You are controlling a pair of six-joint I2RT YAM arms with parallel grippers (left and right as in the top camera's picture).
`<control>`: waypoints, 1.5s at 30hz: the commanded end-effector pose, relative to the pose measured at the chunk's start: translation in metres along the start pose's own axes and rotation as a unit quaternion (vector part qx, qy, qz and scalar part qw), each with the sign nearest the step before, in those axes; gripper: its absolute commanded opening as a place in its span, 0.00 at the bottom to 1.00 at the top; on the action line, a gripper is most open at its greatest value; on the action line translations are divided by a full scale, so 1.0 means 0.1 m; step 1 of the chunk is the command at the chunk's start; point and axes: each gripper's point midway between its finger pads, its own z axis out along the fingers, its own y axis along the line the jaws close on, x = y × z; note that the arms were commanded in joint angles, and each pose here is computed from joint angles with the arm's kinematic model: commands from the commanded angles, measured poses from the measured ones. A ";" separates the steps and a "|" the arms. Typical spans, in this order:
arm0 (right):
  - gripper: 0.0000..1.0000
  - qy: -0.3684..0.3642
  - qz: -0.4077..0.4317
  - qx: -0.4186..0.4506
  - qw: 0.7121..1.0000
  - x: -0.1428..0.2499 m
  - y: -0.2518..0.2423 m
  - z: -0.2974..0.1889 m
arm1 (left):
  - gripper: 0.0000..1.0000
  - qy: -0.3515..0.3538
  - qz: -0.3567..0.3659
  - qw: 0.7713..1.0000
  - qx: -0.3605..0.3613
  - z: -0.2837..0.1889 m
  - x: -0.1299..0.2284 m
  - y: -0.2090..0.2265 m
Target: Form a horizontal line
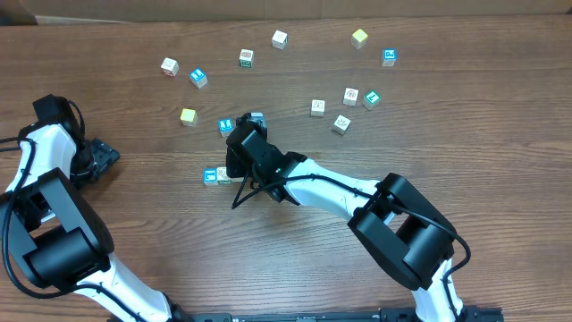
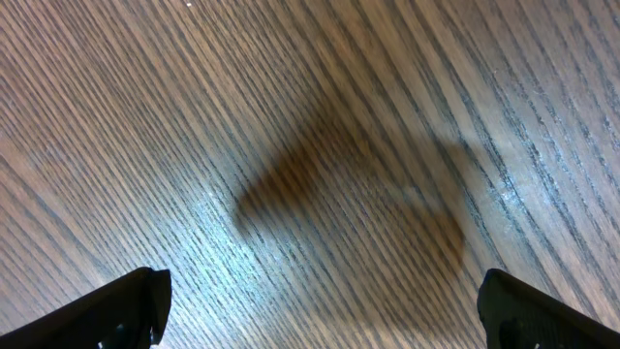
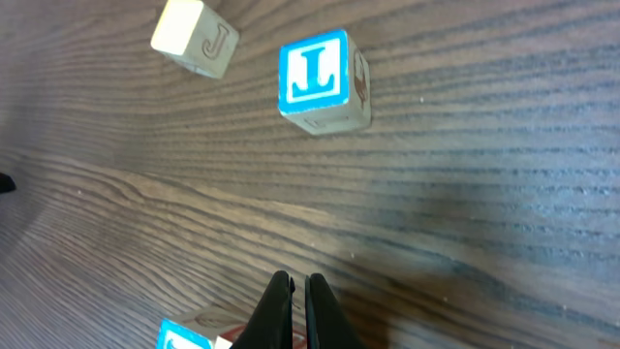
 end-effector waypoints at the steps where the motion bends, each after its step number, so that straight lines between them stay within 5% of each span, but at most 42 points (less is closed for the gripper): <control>1: 0.04 -0.012 -0.006 0.006 1.000 -0.03 -0.02 0.02 | 1.00 0.001 -0.002 1.000 -0.007 0.03 0.00 0.05; 17: 0.04 0.000 -0.003 0.009 1.000 -0.45 0.19 -0.18 | 1.00 0.001 -0.002 1.000 -0.007 0.03 0.00 0.05; 45: 0.05 0.086 0.001 0.038 0.996 0.01 -0.07 0.01 | 1.00 0.001 -0.002 1.000 -0.007 0.03 0.00 0.05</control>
